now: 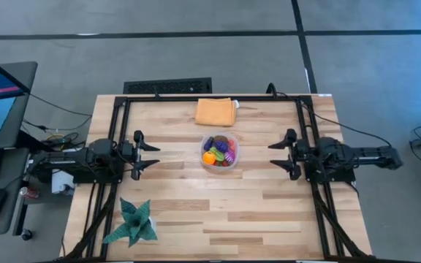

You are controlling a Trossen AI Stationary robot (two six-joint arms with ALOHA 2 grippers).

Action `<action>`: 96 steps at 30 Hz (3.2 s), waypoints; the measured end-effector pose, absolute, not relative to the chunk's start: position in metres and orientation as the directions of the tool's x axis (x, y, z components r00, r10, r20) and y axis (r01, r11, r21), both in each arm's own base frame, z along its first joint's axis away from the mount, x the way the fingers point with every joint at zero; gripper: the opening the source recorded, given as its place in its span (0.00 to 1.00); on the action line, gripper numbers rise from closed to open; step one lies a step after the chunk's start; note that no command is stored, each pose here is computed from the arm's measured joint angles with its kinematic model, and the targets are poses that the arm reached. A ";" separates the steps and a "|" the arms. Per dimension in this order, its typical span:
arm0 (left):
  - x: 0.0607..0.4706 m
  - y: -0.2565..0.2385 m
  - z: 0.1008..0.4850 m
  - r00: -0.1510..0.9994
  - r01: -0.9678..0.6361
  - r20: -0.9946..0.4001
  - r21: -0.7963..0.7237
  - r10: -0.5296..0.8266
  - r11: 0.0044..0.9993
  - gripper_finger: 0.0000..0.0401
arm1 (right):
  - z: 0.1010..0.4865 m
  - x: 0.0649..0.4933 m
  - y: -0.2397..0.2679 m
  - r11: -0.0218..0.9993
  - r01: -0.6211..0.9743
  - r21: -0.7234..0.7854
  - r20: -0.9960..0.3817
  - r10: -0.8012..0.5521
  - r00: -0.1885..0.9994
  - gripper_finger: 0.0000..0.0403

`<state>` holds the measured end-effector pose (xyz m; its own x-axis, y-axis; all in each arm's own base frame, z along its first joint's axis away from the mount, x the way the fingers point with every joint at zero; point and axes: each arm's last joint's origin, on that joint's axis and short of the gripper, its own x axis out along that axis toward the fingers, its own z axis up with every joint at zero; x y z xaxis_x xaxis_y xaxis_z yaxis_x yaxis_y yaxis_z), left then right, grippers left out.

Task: Pick and placing Produce into tupperware
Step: Return to Home Position

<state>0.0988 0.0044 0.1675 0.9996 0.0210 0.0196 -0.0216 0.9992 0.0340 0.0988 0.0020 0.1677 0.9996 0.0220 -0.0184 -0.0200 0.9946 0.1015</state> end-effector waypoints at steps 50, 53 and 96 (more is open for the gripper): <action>0.099 0.004 0.168 1.000 -0.017 0.021 0.004 0.017 1.000 0.48 | 0.169 0.096 0.006 0.997 -0.061 0.053 -0.028 0.063 0.998 0.76; 0.099 0.004 0.168 1.000 -0.017 0.020 0.008 0.017 1.000 0.48 | 0.169 0.096 0.006 0.997 -0.061 0.052 -0.028 0.063 0.998 0.76; 0.099 0.004 0.168 1.000 -0.017 0.020 0.000 0.017 1.000 0.48 | 0.169 0.096 0.006 0.997 -0.062 0.052 -0.028 0.063 0.998 0.76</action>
